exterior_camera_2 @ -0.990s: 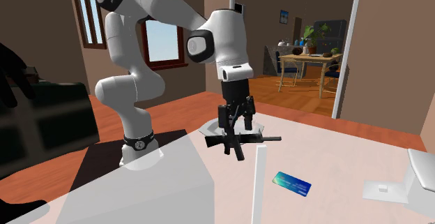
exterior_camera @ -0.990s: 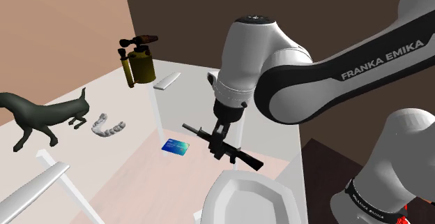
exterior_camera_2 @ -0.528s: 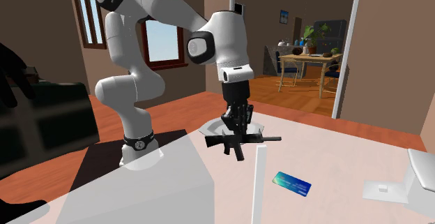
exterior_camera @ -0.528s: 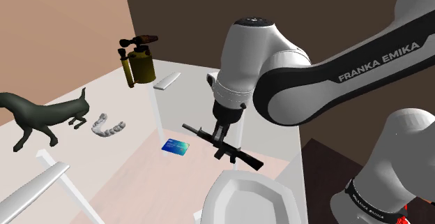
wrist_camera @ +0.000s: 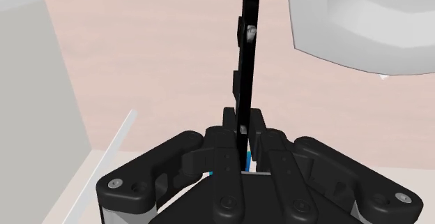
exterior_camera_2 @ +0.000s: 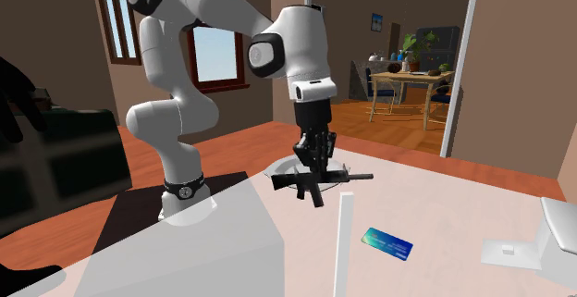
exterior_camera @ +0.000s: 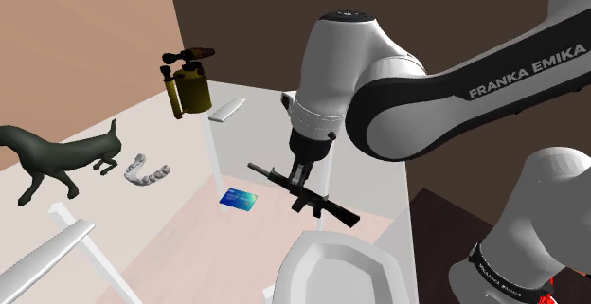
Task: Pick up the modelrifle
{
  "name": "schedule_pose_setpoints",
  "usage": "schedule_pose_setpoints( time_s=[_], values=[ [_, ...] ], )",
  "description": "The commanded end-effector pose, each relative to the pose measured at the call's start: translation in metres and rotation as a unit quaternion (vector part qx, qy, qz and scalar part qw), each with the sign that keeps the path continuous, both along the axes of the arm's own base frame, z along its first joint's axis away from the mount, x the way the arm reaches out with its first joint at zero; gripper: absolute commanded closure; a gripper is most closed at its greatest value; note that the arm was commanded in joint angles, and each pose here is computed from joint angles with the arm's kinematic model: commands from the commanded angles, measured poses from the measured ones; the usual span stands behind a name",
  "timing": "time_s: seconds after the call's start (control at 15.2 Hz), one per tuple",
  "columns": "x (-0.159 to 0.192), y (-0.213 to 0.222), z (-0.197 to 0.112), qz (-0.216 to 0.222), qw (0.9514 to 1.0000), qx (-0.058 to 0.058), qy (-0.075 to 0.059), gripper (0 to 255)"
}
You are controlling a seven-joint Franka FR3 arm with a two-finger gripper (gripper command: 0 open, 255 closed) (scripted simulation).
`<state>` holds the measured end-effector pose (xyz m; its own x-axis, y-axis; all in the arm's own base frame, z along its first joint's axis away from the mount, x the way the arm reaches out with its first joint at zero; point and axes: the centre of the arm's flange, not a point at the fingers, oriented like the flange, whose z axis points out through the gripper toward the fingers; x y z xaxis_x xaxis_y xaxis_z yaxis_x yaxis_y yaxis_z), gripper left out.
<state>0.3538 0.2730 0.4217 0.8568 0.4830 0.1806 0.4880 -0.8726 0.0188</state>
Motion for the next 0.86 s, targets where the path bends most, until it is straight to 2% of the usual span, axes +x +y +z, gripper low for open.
schedule_pose_setpoints(
  time_s=[0.0,0.66,0.79],
  values=[
    [0.0,0.0,0.01,0.0,1.0,0.0,0.0,255],
    [0.0,0.0,0.063,0.0,1.0,0.0,0.0,255],
    [0.0,0.0,0.064,0.0,1.0,0.0,0.0,255]
  ],
)
